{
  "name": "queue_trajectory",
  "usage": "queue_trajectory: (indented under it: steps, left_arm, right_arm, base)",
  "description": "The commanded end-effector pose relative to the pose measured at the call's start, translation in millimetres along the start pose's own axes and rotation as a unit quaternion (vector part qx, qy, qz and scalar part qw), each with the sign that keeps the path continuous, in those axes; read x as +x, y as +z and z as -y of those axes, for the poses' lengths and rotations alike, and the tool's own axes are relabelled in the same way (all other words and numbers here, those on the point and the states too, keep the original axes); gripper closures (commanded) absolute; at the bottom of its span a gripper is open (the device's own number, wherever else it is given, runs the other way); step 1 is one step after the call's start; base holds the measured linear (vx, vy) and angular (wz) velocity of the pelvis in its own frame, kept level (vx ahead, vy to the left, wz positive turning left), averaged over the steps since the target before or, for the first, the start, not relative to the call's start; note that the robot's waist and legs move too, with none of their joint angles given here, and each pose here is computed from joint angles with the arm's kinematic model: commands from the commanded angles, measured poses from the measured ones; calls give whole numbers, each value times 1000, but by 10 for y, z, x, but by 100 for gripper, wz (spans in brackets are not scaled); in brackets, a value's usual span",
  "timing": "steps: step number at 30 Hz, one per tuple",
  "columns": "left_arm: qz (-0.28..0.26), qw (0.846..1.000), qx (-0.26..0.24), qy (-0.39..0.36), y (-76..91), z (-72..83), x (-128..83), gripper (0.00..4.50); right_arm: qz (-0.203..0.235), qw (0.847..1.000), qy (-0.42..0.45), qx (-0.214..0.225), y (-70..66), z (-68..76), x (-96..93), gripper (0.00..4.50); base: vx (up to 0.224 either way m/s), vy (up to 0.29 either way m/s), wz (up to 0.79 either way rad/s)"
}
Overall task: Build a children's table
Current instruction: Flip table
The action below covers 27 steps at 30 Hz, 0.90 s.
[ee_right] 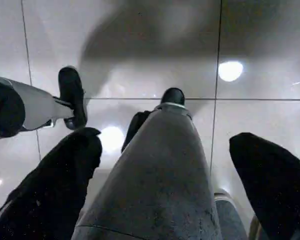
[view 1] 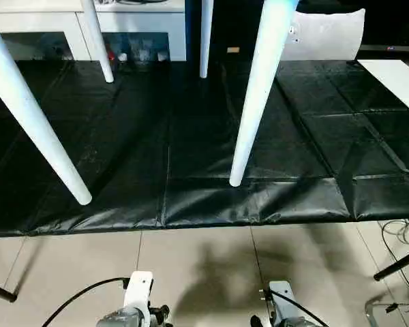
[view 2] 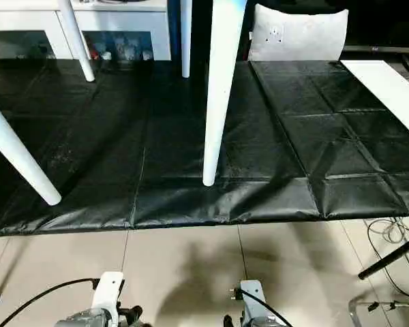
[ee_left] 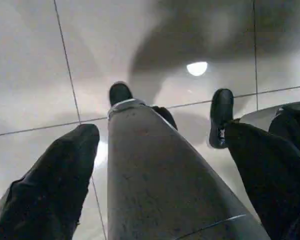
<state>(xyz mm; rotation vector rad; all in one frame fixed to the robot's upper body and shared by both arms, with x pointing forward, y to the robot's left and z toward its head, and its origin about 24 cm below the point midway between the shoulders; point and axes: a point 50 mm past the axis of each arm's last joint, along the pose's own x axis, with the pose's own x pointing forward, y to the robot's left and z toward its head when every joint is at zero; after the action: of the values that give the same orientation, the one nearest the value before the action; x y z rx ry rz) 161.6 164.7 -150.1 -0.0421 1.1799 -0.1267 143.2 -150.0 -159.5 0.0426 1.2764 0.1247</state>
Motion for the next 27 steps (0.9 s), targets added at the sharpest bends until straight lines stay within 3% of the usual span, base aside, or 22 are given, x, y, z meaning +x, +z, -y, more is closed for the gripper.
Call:
queue_trajectory:
  steps: [1, 27]
  left_arm:
    - [-9, 1000, -7, -1, -33, 12, 4, 4]
    - [-9, 1000, -7, -1, -33, 12, 4, 4]
  right_arm:
    - [-29, 1000, 3, 6, -144, -18, 5, 0]
    - [-29, 1000, 3, 6, -144, -18, 5, 0]
  base:
    - [0, 0, 0]
    - [0, 0, 0]
